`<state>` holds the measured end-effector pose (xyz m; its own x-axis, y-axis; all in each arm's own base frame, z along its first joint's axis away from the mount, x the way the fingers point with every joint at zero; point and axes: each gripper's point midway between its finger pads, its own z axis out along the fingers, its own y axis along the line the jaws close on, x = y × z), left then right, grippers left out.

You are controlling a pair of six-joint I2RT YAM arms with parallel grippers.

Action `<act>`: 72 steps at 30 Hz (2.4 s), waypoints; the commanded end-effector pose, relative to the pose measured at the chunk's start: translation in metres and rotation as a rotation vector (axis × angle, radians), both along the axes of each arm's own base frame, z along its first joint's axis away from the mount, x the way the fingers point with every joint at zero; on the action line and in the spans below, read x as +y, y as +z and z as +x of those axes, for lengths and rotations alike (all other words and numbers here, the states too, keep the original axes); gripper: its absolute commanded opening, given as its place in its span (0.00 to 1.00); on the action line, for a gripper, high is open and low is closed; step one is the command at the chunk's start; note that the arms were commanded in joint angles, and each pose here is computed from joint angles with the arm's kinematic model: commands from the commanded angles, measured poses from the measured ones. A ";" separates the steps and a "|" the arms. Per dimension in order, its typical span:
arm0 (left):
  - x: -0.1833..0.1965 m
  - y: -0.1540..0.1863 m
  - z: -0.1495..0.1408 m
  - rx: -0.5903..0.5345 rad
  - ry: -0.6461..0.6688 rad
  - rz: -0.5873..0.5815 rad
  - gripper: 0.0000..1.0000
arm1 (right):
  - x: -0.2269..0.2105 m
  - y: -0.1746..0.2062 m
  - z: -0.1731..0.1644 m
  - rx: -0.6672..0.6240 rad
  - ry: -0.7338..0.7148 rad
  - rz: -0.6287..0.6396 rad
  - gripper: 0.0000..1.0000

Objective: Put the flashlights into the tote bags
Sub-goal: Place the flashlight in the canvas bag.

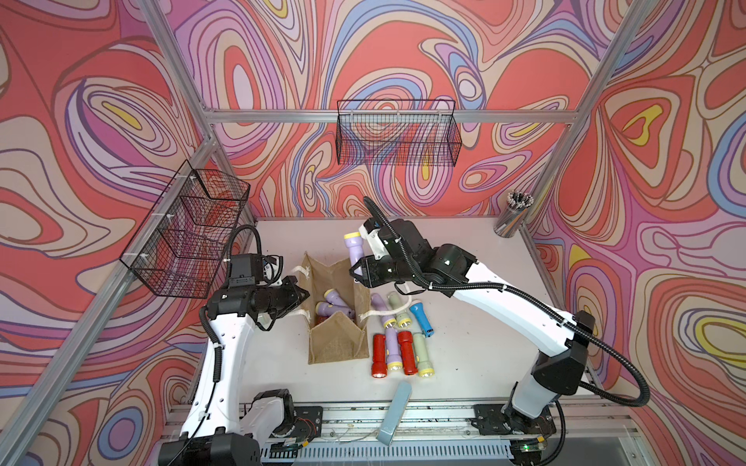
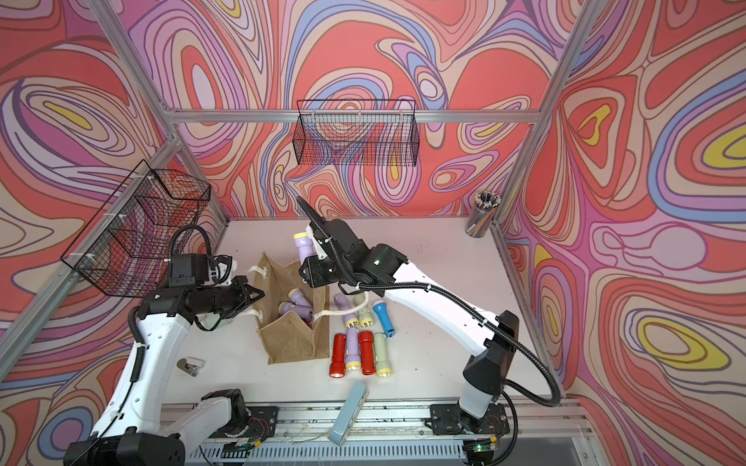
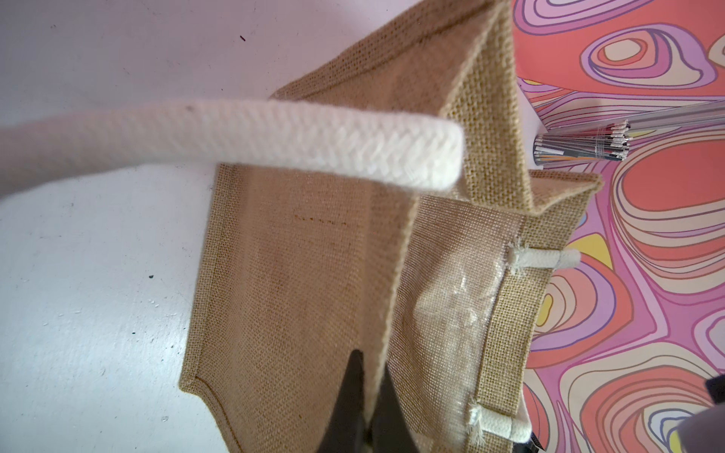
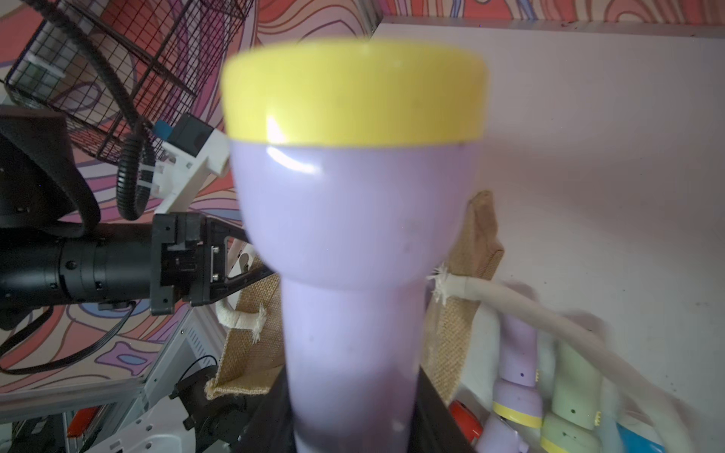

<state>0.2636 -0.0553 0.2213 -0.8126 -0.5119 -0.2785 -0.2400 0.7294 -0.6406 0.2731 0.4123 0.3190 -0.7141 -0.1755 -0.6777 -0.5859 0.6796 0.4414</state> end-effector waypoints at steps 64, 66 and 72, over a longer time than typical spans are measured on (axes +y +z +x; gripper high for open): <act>-0.012 -0.003 0.003 -0.002 -0.015 -0.096 0.05 | -0.008 -0.253 -0.029 0.368 0.202 -0.683 0.11; -0.012 -0.005 0.003 0.004 -0.016 -0.100 0.05 | -0.006 -0.253 -0.031 0.372 0.205 -0.677 0.17; -0.012 -0.007 0.007 0.005 -0.019 -0.104 0.05 | 0.000 -0.250 -0.034 0.384 0.213 -0.626 0.30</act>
<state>0.2652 -0.0695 0.2165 -0.8275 -0.5196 -0.2126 -0.2327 0.6621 -0.7124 0.2449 0.4229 0.0895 -0.7763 -0.6030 -0.1834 -0.6303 0.7429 0.2255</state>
